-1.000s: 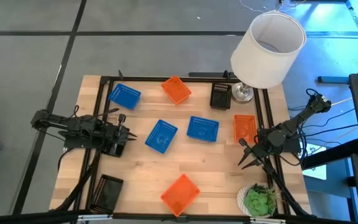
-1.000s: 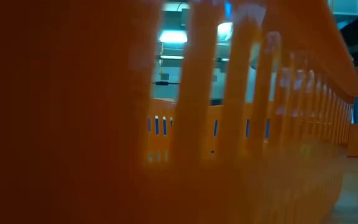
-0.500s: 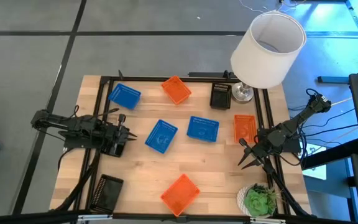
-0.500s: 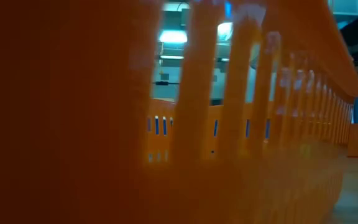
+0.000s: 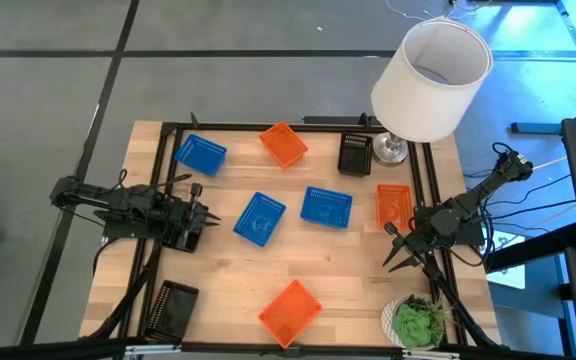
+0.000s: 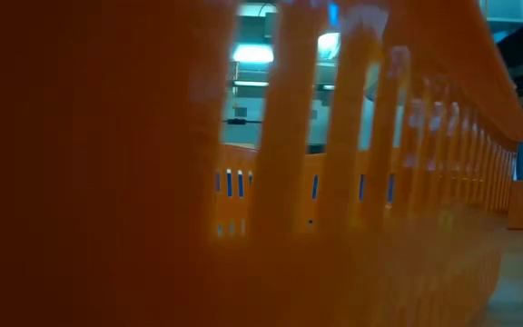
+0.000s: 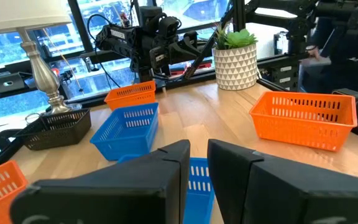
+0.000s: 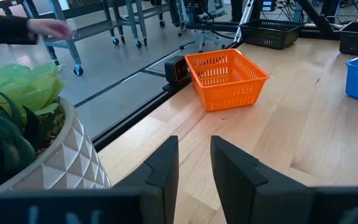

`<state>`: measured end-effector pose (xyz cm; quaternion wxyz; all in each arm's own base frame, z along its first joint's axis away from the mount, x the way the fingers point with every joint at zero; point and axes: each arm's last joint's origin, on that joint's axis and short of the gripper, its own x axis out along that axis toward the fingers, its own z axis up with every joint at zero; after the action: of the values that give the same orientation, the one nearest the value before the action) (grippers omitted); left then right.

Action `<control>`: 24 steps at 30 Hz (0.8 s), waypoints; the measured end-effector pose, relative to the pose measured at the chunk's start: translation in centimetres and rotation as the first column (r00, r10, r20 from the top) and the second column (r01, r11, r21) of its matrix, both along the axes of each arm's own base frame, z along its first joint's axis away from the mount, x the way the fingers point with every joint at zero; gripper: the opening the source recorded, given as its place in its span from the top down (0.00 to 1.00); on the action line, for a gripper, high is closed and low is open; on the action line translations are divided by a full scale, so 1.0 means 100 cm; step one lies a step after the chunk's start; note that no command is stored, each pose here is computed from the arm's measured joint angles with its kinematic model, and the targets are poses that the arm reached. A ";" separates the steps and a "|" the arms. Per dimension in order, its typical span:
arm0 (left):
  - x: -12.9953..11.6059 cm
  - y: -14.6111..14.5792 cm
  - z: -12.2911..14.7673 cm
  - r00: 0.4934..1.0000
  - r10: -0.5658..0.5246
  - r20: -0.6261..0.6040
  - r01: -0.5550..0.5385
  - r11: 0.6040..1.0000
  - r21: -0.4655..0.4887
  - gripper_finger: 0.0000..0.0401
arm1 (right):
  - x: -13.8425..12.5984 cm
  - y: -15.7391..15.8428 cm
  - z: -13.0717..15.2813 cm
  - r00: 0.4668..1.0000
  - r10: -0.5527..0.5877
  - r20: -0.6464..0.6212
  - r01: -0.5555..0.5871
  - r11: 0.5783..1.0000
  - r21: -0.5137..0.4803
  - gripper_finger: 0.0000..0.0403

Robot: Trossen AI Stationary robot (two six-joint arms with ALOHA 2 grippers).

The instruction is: Stack baskets by color

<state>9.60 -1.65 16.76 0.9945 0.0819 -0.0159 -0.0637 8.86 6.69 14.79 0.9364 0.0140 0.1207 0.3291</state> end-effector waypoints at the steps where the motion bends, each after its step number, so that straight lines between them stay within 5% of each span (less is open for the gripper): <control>1: 0.000 0.000 0.000 1.000 0.000 0.000 0.000 1.000 0.000 0.87 | 0.000 0.000 0.000 1.000 0.000 0.000 0.000 1.000 0.000 0.77; 24: 0.000 0.001 0.001 1.000 0.019 0.006 -0.019 1.000 -0.002 0.87 | 0.000 0.000 0.000 0.999 0.014 0.040 -0.012 0.999 -0.049 0.77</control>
<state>9.61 -1.60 16.81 0.9951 0.0814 -0.0184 -0.0539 8.86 6.68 14.79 0.9366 -0.0163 0.1098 0.3324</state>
